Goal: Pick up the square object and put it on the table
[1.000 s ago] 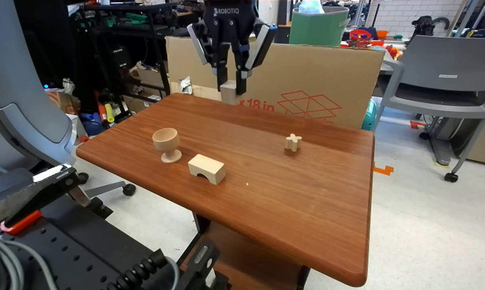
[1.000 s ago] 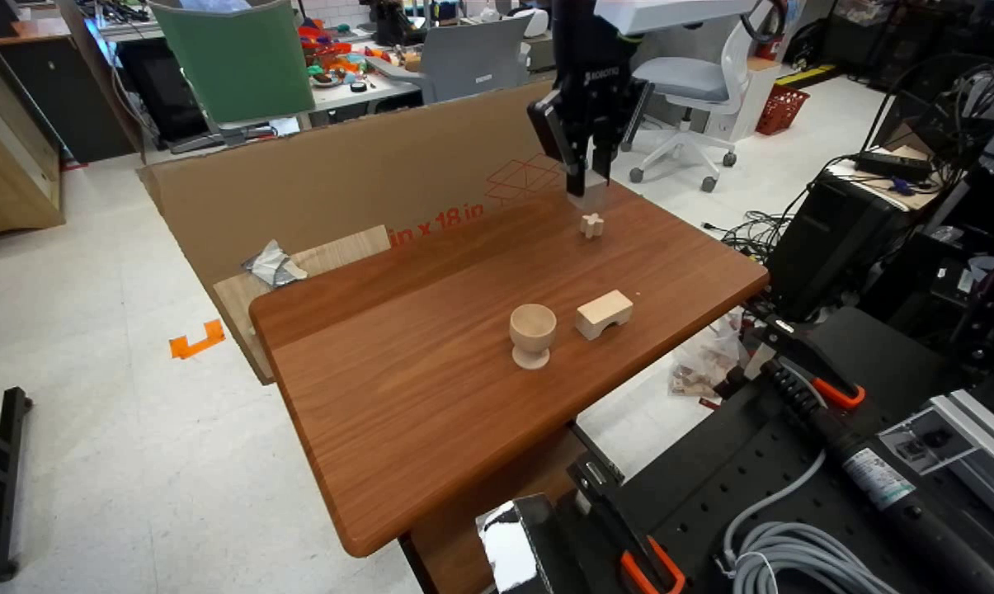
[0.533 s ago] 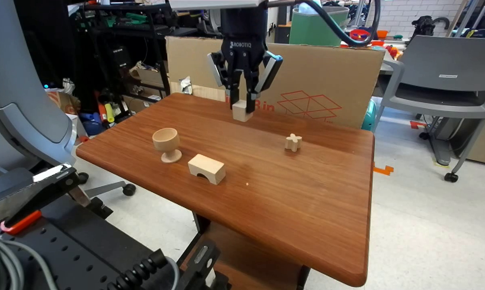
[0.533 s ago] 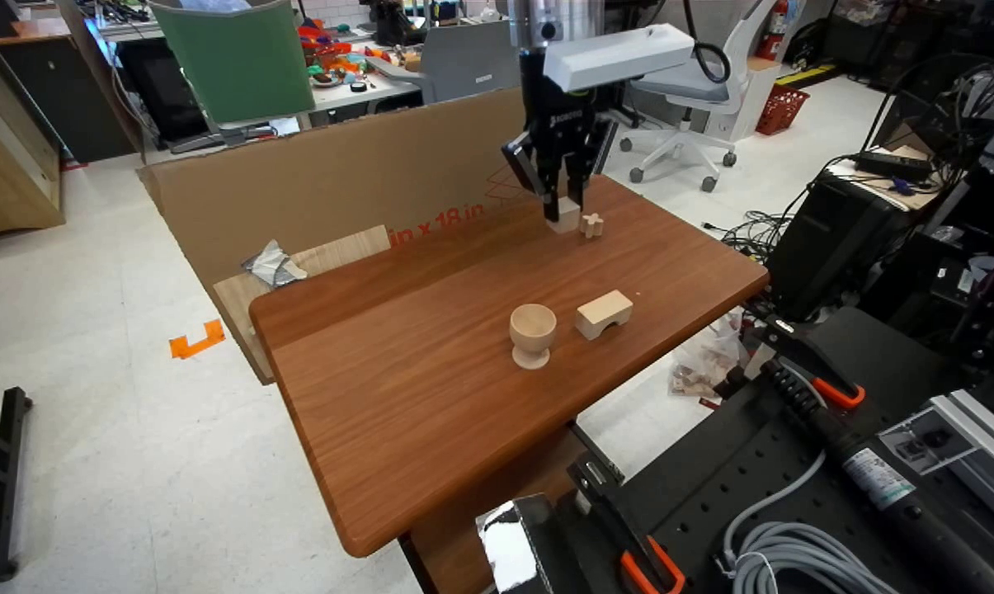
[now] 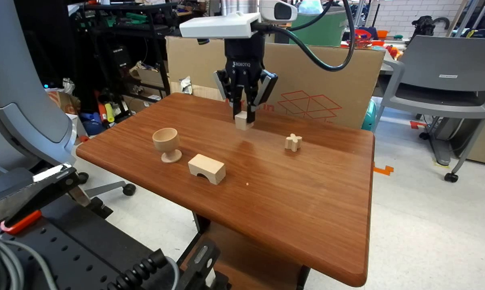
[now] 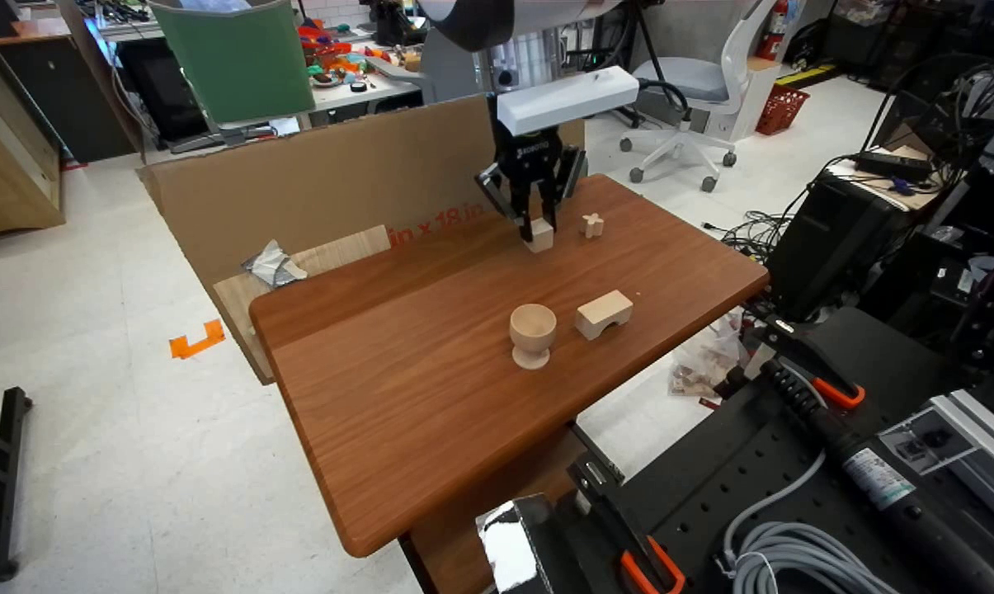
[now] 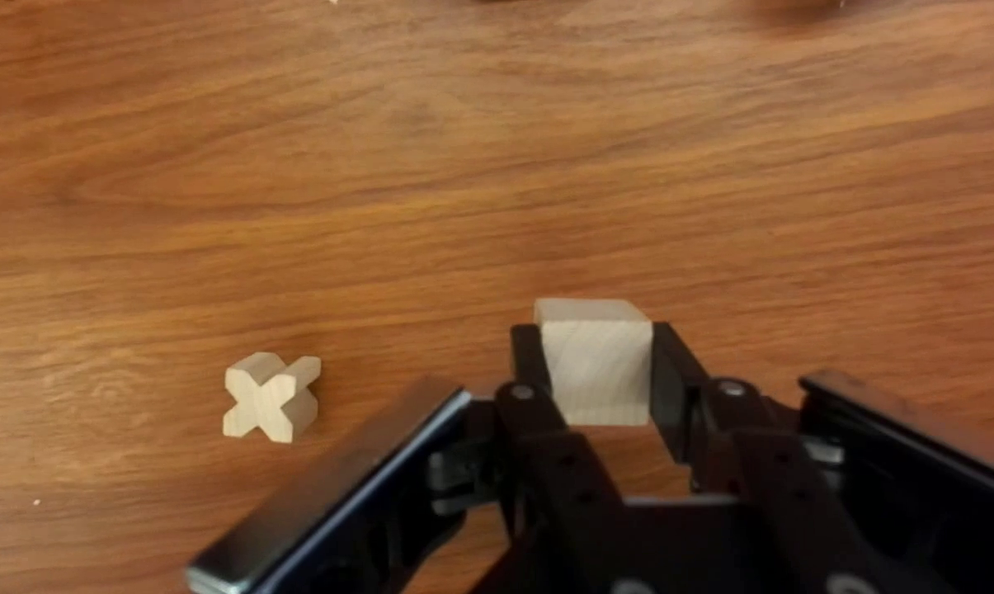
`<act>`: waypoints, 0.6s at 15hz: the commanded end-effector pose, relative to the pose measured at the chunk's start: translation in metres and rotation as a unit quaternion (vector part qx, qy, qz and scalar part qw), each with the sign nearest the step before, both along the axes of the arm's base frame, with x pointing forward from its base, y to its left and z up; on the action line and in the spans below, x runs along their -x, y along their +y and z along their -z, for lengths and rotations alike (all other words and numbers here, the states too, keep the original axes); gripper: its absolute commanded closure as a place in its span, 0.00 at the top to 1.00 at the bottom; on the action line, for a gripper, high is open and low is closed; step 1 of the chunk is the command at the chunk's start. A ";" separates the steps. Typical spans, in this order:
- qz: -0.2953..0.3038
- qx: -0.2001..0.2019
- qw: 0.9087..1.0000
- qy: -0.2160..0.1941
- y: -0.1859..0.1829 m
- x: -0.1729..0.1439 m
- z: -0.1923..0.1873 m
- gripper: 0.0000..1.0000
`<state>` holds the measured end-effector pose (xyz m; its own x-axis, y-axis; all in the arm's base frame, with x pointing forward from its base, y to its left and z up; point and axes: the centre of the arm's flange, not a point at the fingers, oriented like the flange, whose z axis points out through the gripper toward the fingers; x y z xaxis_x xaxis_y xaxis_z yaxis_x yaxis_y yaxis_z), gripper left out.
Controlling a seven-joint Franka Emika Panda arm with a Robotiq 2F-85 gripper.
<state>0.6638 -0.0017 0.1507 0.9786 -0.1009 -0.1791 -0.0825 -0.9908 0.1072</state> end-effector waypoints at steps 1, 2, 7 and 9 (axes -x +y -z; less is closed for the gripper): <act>0.013 0.020 1.000 0.015 0.004 -0.022 0.010 0.08; 0.016 0.021 0.999 0.019 0.004 -0.023 0.013 0.08; 0.024 0.025 0.999 0.035 0.005 -0.028 0.025 0.08; 0.025 0.027 0.999 0.038 0.005 -0.029 0.027 0.58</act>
<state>0.6779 0.0007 0.1266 0.9627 -0.1461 -0.2279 -0.1172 -0.9838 0.1356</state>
